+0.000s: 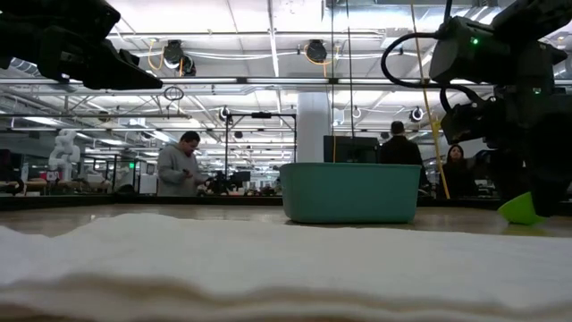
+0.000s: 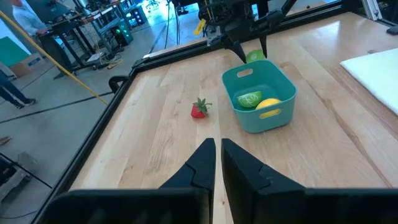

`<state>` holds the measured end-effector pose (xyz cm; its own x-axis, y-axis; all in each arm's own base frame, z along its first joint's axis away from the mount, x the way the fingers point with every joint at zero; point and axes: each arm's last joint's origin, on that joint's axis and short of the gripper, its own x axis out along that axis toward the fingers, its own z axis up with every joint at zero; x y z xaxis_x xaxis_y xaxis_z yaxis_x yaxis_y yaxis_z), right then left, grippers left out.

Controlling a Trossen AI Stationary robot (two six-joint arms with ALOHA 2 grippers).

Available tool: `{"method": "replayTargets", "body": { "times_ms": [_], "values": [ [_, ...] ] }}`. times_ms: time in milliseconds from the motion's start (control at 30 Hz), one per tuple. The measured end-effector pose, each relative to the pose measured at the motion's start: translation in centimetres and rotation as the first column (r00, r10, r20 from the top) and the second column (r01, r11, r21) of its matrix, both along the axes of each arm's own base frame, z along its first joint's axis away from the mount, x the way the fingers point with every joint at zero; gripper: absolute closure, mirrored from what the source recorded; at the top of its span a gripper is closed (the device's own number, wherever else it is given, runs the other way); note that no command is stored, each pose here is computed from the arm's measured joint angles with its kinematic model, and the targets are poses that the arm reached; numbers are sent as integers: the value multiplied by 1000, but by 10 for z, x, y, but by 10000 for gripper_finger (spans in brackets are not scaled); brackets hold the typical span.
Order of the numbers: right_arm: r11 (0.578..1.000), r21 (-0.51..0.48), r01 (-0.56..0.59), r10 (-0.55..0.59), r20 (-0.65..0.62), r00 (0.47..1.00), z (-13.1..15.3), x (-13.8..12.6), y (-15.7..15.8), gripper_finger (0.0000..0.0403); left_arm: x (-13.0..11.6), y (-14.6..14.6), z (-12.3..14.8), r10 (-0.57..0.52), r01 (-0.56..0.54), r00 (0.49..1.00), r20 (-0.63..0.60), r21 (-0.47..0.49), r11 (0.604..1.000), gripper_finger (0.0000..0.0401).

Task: Pick and placing Produce into tupperware
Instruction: Put the sliced cabbage into the green bin

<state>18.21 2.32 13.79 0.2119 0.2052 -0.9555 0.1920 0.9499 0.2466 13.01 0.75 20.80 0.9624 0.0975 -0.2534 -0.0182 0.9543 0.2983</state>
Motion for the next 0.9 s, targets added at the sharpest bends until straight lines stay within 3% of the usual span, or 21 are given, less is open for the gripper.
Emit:
{"method": "replayTargets", "body": {
  "times_ms": [267,900],
  "values": [
    [1000,10,8,-8,41,999,14,9,1,178,0,0,0,0,0,1000,0,0,1000,370],
    [999,25,-39,36,94,995,80,34,4,180,0,0,0,1,-1,1000,1,-6,1000,370]
  ]
}}
